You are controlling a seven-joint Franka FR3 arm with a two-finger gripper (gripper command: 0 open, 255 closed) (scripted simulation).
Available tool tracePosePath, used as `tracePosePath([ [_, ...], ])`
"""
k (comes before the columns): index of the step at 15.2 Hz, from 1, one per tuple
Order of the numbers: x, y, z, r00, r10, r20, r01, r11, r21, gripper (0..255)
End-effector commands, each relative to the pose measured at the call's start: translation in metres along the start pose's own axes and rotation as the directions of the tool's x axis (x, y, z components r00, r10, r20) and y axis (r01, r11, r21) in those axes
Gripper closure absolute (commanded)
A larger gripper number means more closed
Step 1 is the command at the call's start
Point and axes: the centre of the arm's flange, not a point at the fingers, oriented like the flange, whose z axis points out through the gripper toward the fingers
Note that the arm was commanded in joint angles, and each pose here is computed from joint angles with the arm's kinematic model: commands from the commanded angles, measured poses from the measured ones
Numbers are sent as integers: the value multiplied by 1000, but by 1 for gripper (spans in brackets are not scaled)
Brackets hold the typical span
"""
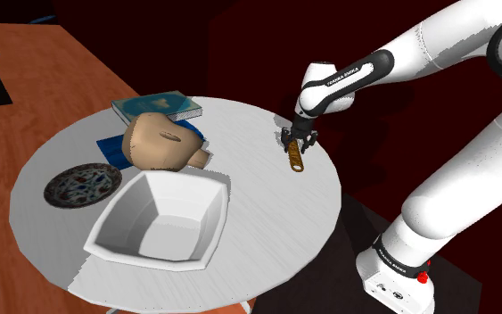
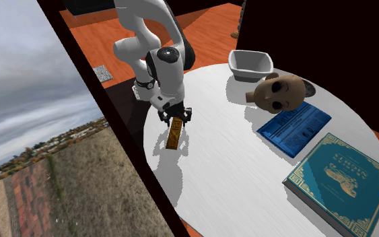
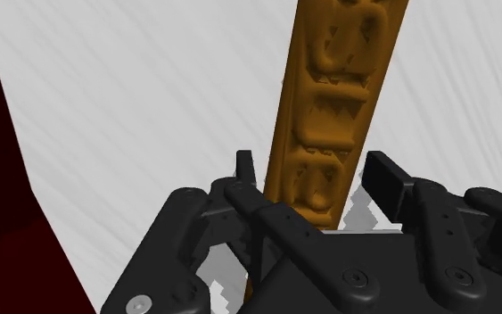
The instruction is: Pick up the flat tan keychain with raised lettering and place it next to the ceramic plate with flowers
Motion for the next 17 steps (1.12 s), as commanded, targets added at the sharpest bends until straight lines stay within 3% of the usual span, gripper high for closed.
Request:
tracePosePath([
  [1,-1,-1,1,1000,-2,2,2,1000,0,255],
  [9,-1,-1,1,1000,-2,1,2,1000,0,255],
  [17,-1,-1,-41,1000,-2,1,2,1000,0,255],
])
